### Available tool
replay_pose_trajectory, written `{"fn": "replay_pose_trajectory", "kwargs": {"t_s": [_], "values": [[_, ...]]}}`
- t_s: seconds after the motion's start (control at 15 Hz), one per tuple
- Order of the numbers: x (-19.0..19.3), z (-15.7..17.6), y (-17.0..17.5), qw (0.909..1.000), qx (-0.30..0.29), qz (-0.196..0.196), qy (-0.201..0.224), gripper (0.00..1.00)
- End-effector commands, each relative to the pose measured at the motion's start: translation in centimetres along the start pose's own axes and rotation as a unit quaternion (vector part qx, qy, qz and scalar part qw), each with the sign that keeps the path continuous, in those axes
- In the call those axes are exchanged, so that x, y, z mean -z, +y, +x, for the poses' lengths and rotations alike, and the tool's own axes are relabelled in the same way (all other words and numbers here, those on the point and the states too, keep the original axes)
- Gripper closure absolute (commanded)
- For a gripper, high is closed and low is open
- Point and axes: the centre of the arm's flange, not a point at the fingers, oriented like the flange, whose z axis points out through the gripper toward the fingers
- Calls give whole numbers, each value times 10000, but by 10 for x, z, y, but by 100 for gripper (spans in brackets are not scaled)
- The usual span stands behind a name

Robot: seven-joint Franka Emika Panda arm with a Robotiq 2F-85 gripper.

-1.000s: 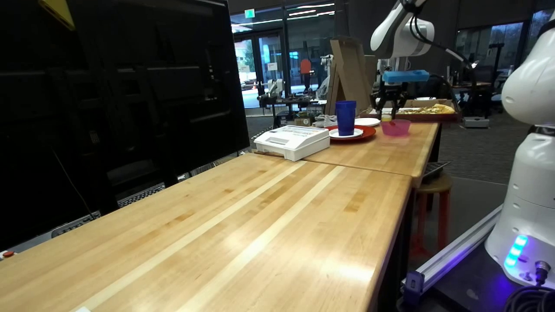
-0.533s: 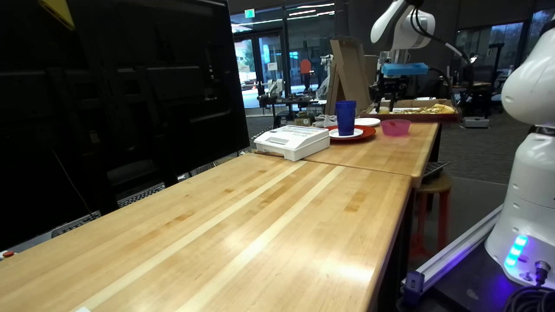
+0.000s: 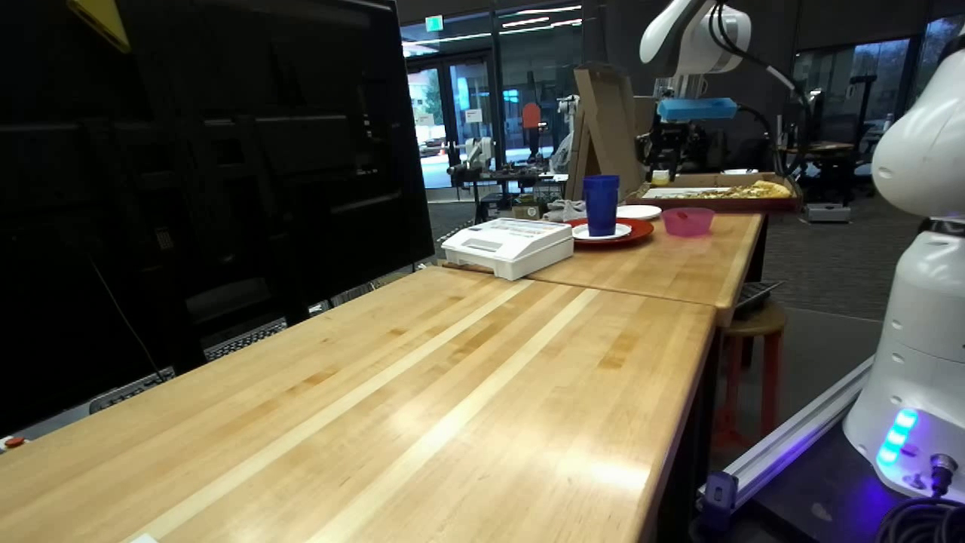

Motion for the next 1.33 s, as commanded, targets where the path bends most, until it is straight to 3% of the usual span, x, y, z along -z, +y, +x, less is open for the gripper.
{"fn": "replay_pose_trajectory", "kwargs": {"t_s": [0.0,1.27], "values": [[18,2,-10,9999,68,-6,96,75],[58,19,-77,9938,947,-16,575,75]]}}
